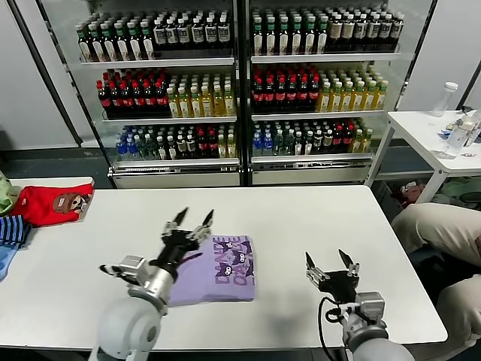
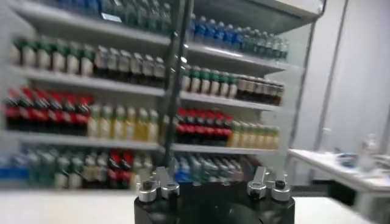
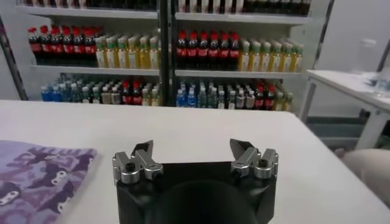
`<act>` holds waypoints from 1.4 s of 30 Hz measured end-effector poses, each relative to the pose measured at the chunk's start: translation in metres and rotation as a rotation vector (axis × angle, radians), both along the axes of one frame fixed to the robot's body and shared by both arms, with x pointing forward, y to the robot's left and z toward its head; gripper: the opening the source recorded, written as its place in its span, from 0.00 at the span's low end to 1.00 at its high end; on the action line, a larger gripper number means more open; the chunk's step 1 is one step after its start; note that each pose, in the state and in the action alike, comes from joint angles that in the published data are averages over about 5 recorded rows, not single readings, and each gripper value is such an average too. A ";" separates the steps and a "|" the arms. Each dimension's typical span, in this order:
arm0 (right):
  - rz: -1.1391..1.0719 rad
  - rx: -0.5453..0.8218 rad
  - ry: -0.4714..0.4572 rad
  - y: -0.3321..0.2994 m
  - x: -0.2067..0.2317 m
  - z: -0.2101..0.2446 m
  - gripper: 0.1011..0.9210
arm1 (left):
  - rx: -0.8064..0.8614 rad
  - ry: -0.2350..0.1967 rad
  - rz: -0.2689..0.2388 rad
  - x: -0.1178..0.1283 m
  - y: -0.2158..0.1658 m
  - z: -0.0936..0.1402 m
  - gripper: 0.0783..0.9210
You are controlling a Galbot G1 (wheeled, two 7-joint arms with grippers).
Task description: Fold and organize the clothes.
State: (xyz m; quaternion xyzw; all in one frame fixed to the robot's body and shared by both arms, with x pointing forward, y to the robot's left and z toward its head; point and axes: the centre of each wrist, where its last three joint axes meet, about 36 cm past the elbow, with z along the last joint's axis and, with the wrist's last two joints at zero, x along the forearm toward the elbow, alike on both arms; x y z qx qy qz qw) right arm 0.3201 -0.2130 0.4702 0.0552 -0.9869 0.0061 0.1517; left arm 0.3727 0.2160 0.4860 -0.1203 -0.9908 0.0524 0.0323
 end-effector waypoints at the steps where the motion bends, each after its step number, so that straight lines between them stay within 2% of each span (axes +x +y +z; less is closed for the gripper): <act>1: 0.006 0.015 0.007 0.004 0.004 -0.001 0.88 | 0.026 -0.013 0.020 -0.001 0.007 -0.002 0.81; 6: 0.047 0.085 0.055 0.029 0.022 -0.007 0.88 | 0.130 -0.065 0.090 -0.011 0.034 -0.011 0.88; 11: 0.088 0.135 0.110 0.061 0.038 -0.017 0.88 | 0.190 -0.091 0.110 -0.022 0.045 -0.019 0.88; 19: 0.096 0.168 0.202 0.096 0.057 -0.037 0.88 | 0.243 -0.107 0.128 -0.029 0.050 -0.028 0.88; 28: 0.120 0.187 0.263 0.125 0.068 -0.052 0.87 | 0.277 -0.102 0.140 -0.034 0.057 -0.036 0.88; 32: 0.122 0.191 0.275 0.134 0.072 -0.055 0.77 | 0.281 -0.096 0.141 -0.035 0.058 -0.039 0.88; 42: 0.109 0.204 0.298 0.132 0.074 -0.059 0.42 | 0.279 -0.094 0.141 -0.032 0.059 -0.045 0.88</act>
